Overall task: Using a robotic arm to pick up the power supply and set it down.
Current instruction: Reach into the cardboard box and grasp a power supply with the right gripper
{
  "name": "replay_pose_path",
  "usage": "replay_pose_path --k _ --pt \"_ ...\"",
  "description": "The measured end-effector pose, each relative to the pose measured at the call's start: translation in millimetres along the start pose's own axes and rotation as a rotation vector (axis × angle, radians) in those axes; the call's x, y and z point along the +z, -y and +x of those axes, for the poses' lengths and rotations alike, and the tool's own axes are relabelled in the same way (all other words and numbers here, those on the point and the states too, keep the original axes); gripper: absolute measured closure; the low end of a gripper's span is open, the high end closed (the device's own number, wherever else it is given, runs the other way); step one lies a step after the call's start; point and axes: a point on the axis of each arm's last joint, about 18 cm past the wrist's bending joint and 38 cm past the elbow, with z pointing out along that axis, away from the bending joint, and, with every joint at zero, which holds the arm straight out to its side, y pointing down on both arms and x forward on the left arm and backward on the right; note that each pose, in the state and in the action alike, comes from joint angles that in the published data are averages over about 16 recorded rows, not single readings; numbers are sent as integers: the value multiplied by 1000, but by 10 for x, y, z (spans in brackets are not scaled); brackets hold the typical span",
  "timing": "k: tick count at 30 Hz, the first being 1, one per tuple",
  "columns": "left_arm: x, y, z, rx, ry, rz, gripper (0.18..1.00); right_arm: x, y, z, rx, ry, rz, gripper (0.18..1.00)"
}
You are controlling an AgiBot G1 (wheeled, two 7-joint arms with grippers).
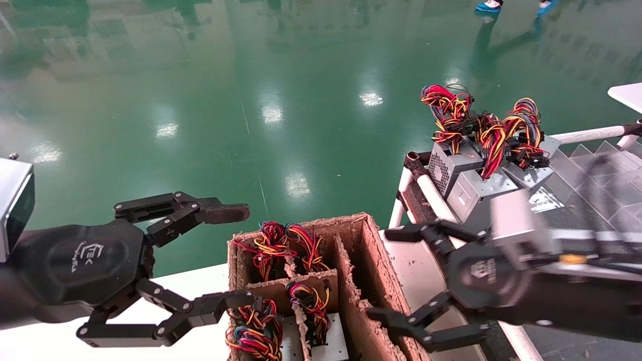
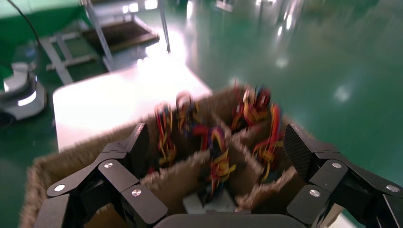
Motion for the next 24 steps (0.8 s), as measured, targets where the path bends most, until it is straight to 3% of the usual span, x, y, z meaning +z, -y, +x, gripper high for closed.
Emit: replay_pose_path --k 11,24 --pt "0 0 0 0 0 0 278 686 -362 183 61 30 -115 178" --pt "0 0 0 0 0 0 190 1157 -509 201 46 58 -133 223"
